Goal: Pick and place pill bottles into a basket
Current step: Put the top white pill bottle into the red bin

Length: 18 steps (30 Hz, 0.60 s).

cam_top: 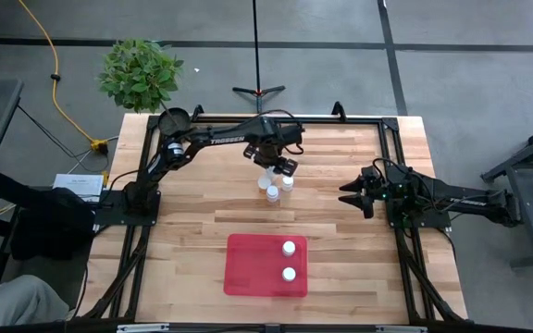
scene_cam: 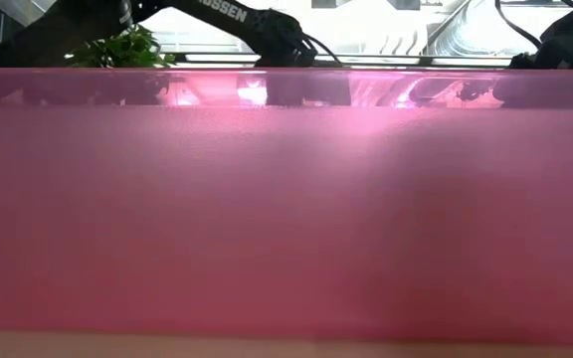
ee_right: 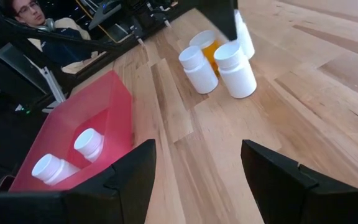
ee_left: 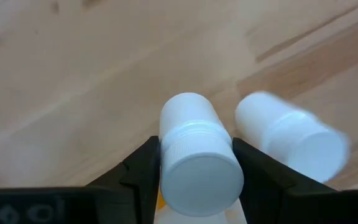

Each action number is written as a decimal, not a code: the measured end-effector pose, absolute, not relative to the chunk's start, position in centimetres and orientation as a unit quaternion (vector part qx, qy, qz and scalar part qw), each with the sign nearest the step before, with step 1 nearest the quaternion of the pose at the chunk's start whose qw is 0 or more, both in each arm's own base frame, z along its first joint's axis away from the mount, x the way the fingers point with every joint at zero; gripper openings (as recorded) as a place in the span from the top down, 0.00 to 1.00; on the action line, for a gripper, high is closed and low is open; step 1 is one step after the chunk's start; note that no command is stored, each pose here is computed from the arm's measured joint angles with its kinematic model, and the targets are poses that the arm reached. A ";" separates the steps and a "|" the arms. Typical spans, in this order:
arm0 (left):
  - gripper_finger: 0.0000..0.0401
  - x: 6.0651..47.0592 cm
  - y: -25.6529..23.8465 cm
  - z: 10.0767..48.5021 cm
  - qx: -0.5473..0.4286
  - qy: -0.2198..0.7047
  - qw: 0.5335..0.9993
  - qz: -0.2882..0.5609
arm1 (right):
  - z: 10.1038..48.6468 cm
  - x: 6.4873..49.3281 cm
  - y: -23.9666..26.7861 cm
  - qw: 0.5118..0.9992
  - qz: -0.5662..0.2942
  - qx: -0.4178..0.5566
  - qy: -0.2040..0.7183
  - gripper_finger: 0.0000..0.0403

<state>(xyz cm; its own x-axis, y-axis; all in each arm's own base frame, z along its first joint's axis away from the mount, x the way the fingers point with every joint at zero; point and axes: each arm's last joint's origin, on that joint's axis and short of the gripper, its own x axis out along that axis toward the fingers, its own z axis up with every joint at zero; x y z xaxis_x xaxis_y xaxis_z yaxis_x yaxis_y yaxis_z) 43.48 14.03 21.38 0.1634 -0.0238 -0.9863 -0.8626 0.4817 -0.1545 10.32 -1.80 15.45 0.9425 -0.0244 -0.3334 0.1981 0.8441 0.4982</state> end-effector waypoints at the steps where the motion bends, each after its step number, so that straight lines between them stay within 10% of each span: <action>1: 0.50 43.5 14.3 21.7 -0.396 0.556 0.657 0.321 | 15.4 10.3 -1.8 0.947 -0.060 0.273 0.159 0.44; 18: 0.50 43.8 15.3 30.6 -0.366 0.470 0.766 0.240 | 15.5 10.3 -1.8 0.946 -0.061 0.276 0.158 0.44</action>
